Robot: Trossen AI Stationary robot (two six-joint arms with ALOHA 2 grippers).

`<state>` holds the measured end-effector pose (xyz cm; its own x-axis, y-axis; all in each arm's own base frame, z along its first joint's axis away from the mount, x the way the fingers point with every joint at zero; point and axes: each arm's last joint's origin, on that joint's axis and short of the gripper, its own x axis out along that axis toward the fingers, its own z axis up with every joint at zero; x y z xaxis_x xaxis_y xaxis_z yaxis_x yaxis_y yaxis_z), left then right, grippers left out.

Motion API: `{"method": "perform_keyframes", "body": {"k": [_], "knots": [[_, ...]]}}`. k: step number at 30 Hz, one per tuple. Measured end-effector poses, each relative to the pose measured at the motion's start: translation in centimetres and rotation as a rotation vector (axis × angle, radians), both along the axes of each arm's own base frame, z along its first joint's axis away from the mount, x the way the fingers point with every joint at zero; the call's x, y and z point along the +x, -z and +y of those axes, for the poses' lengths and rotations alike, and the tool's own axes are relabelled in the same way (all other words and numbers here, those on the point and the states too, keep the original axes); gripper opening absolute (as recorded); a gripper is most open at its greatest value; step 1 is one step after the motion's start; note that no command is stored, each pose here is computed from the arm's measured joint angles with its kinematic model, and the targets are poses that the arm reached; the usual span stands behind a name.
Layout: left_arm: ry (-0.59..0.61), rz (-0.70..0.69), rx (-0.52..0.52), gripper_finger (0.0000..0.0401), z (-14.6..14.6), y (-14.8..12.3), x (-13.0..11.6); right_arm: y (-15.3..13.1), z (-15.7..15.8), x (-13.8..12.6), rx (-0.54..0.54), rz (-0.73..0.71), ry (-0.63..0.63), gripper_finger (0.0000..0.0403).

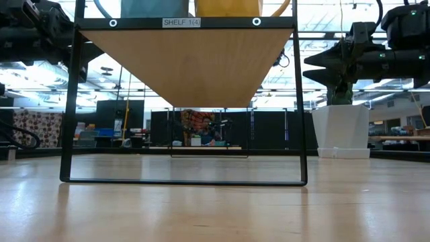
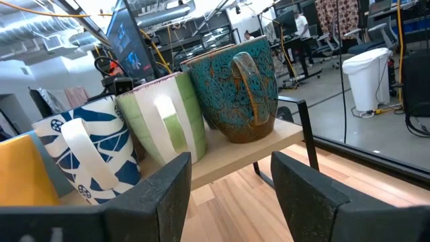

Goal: Place coffee mugs
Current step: Return to Home Position

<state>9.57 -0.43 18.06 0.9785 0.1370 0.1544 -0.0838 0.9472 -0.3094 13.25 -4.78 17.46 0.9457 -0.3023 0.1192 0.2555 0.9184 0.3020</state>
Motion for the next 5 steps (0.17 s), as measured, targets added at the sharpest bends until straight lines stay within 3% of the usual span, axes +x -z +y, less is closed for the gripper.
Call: {"method": "perform_keyframes", "body": {"k": [5], "knots": [[0.000, 0.000, 0.000, 0.0141, 0.00, 0.00, 0.00, 0.00, 0.00, 0.00, 0.000, 0.000, 0.000, 0.0210]]}}
